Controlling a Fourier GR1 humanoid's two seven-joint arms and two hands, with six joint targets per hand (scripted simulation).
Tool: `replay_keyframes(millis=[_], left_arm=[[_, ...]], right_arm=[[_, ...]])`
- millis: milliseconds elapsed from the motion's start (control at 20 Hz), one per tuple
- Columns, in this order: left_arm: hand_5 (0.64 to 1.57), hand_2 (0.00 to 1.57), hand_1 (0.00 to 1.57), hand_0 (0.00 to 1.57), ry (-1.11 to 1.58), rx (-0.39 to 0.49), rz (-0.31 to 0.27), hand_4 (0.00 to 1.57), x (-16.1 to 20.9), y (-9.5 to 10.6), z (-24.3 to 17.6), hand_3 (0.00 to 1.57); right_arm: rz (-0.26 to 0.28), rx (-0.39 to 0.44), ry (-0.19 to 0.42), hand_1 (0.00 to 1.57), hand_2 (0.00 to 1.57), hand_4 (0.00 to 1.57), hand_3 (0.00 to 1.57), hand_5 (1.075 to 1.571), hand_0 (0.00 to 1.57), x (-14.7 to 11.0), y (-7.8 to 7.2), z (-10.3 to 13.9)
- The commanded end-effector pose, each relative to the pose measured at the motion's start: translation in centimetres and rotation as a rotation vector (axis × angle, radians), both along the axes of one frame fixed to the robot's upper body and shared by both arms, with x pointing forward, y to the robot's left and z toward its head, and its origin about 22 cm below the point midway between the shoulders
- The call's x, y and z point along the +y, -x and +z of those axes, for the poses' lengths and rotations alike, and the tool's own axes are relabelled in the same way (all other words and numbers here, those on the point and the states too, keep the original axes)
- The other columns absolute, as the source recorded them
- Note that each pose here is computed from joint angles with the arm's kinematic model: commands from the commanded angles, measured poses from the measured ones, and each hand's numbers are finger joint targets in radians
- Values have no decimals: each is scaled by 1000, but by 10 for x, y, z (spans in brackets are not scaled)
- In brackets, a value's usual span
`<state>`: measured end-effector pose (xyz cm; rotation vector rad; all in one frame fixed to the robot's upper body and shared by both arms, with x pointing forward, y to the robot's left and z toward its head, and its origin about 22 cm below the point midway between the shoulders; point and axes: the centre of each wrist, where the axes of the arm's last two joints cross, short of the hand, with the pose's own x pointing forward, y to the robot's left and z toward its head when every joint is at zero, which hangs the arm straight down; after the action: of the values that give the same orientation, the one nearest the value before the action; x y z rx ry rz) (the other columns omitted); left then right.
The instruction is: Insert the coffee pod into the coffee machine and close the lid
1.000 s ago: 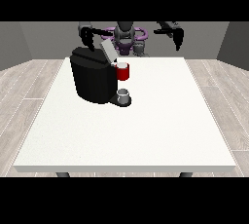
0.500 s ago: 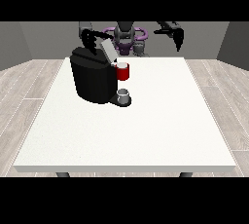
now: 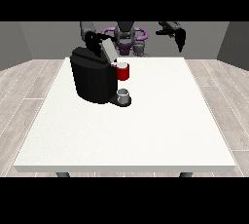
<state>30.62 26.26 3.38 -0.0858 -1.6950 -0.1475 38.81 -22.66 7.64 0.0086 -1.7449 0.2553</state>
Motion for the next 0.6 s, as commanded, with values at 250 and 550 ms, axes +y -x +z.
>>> replay_keyframes(millis=[250, 550], left_arm=[[1571, 0, 0, 0, -8, 0, 13, 0, 7, 14, -25, 0], [1571, 0, 0, 0, 5, 11, 39, 24, 1, 10, -28, 0]], right_arm=[[26, 9, 18, 0, 0, 0, 0, 1571, 0, 17, -7, 0], [89, -1, 83, 0, 0, 214, 0, 1571, 0, 48, -6, 8]])
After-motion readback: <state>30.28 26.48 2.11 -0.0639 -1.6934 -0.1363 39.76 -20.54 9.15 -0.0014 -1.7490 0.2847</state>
